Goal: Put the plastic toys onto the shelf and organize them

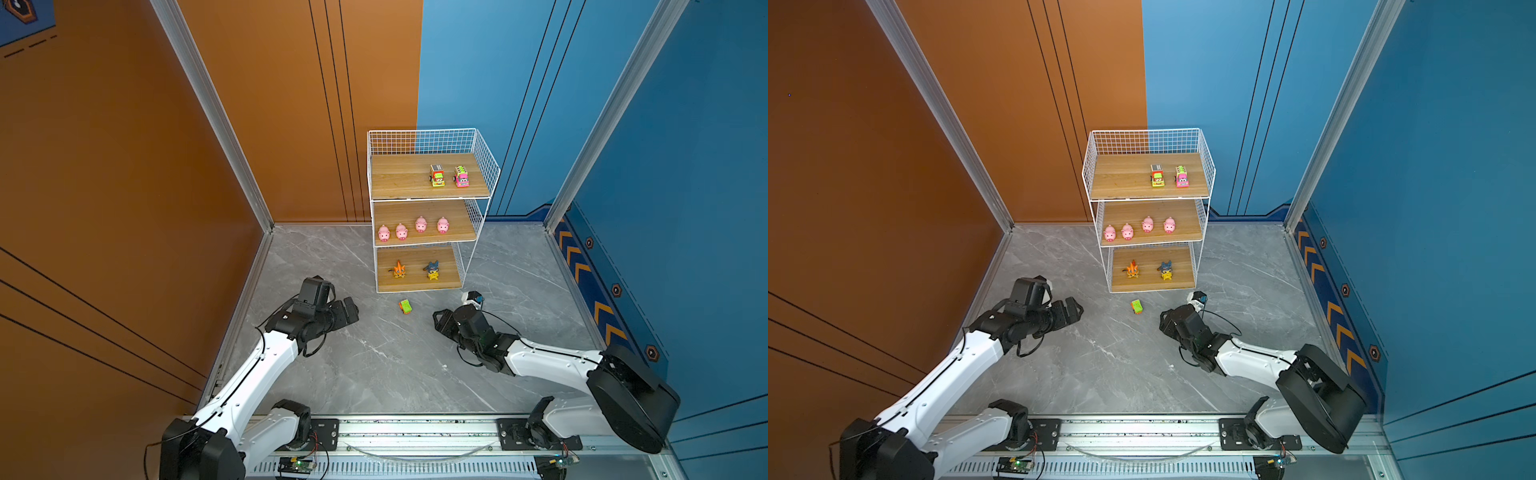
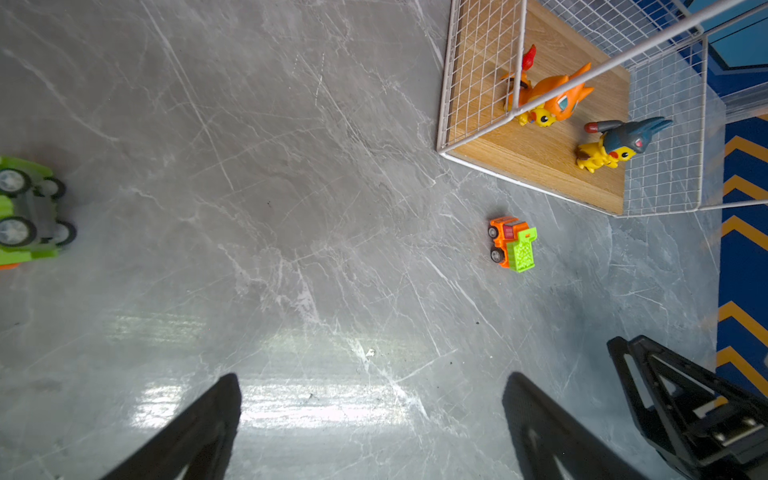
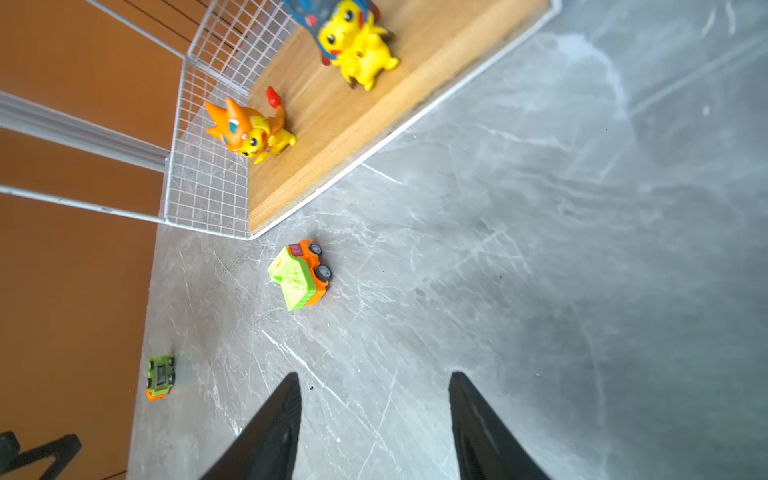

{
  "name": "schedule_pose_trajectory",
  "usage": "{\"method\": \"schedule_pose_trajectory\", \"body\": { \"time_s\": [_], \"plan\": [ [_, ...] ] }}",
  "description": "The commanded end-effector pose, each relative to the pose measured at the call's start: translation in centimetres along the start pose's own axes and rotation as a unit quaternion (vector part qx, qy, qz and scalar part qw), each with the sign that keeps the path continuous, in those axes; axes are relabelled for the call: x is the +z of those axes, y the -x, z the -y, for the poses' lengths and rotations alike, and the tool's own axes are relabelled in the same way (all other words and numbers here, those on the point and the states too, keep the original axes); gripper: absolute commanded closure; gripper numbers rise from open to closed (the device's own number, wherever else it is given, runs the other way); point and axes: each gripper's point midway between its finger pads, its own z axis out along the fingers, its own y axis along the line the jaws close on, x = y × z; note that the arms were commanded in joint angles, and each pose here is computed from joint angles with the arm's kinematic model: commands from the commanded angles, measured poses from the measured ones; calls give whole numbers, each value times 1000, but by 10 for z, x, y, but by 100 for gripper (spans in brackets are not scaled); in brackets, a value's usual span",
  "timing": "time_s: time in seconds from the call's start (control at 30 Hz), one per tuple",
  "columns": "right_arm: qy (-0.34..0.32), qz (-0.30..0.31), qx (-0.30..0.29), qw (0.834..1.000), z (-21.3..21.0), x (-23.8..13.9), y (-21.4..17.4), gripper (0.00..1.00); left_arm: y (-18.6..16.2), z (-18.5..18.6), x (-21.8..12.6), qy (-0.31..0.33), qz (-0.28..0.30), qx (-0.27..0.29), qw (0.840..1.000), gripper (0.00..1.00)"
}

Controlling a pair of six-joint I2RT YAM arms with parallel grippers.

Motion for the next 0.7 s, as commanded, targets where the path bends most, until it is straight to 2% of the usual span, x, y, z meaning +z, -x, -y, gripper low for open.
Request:
{"method": "schedule_pose_trajectory", "body": {
  "time_s": [0.0, 0.17, 0.33, 0.47, 0.67],
  "plan": [
    [-46, -6, -150, 988, 12, -2, -5, 41, 14, 15, -11, -11, 13, 30, 999, 1],
    [-28, 21, -230, 972, -19, 5, -3, 41, 32, 31, -32, -9, 17, 84, 996, 0],
    [10, 27, -259, 966, -46, 24, -4, 41, 43, 46, -40, -23, 6, 136, 990, 0],
    [22, 24, -279, 960, -57, 44, -8, 41, 39, 41, -34, -21, 3, 137, 990, 0],
    [58, 22, -278, 958, -73, 73, -13, 40, 37, 25, -28, -17, 3, 114, 993, 0]
  ]
}}
